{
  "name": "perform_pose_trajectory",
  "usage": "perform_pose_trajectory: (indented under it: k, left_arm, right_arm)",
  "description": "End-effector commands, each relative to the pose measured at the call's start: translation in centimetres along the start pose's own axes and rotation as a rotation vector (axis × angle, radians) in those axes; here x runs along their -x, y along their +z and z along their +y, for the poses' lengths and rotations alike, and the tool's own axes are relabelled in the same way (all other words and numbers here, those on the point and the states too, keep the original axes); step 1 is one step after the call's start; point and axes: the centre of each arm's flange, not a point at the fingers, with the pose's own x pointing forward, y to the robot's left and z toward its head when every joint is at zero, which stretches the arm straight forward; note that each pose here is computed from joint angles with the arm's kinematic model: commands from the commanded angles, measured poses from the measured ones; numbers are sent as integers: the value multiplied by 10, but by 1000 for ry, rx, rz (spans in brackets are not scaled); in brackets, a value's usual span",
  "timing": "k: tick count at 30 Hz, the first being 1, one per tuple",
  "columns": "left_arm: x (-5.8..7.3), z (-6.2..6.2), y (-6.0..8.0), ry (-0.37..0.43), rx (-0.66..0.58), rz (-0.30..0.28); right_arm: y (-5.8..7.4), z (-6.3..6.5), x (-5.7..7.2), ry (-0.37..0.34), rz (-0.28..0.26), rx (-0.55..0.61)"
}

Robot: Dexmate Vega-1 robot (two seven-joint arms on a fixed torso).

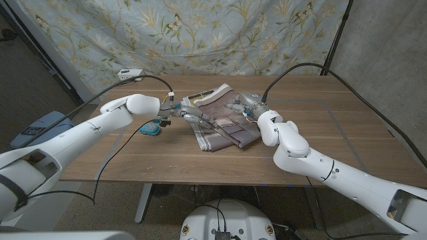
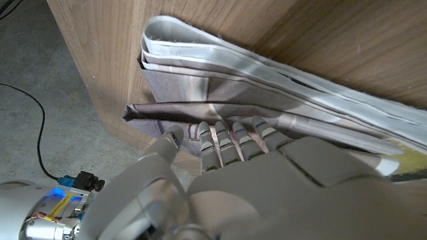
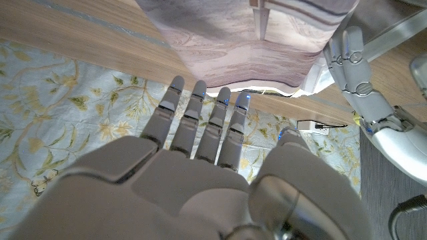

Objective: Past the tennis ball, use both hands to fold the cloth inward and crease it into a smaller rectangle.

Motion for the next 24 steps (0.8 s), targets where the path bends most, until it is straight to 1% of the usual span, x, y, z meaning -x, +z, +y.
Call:
perform_pose_trajectory:
  k: [1,4,8,13,16,18,19,24]
  left_arm:
    - [8,2,2,69,-5,12]
    - [7,3,1,79,-4,17]
    - [5,6,2,98,11,17]
    - [-1,10,1,110,33,5]
    - [-7,16,-2,114,40,-2]
    - [-8,18,-3,116,44,-5]
    - [-12,22,-4,117,40,0]
    - [-15,30,-6,146,59,2]
  right_arm:
    - [5,5,-9,-25,-2,-42]
    - [3,6,-13,-26,-3,-59]
    - [-2,6,-23,-20,-6,-77]
    - [-5,4,-35,-11,-17,-85]
    - [-8,5,-42,-3,-13,-103]
    - [-9,6,-43,1,-14,-110]
    - [-10,8,-47,10,-13,-123]
    - [-13,13,-56,24,-14,-155]
